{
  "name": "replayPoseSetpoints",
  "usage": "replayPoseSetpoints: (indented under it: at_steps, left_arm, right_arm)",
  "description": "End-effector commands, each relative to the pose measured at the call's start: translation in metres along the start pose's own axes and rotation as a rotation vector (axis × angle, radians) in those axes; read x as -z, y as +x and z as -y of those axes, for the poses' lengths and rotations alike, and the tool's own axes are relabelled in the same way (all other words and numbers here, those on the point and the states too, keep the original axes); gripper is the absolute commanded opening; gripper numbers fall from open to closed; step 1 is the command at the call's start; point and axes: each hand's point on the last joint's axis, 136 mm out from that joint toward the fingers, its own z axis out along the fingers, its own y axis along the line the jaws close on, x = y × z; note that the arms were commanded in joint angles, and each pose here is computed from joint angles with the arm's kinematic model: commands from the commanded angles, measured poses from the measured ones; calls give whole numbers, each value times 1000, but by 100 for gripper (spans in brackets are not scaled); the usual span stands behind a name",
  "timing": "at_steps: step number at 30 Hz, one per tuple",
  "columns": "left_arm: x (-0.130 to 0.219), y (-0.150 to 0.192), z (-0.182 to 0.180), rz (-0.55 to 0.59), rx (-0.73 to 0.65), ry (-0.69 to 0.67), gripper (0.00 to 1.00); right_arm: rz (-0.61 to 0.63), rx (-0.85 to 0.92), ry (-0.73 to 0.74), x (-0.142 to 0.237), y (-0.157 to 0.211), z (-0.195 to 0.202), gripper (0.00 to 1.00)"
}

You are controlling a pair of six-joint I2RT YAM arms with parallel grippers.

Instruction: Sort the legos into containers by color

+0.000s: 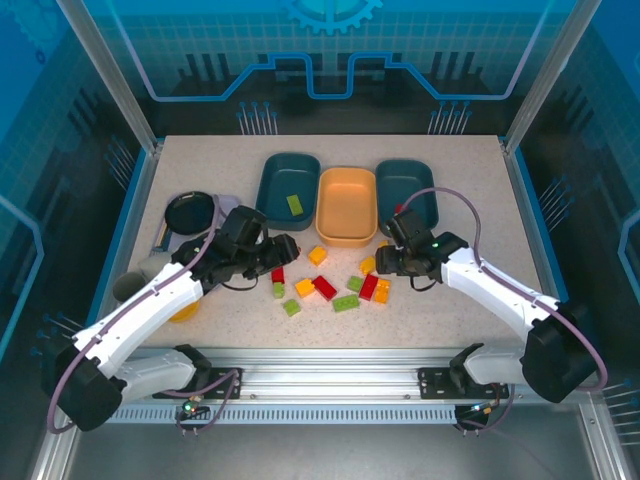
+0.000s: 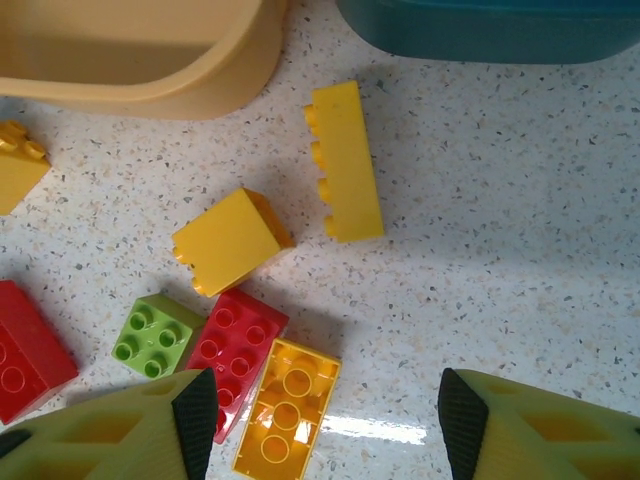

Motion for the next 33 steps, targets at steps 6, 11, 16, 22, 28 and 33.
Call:
replayPoseSetpoints:
  at_steps: [6,11,16,22,28,33]
  left_arm:
    - [19,-35,22,61,24,32,74]
    - [20,-46,38,74,6,54,73]
    - [16,-42,41,63,6,85,73]
    - [13,-25,37,22,-3,115,73]
    - [8,-10,34,-3,11,118,73]
    - [8,-7,36,-8,7,119,73]
  right_arm:
    - [221,-52,46,58,-67,25,63]
    - [228,-48,37,64,-85,31,62]
    - [53,-12,-13,18,-54,13,59]
    - [-76,56,-4,-32,-29,-1,58]
    - [-139,67,28,-71,-30,1,54]
    - [-169,83,52,-93,-34,3,49]
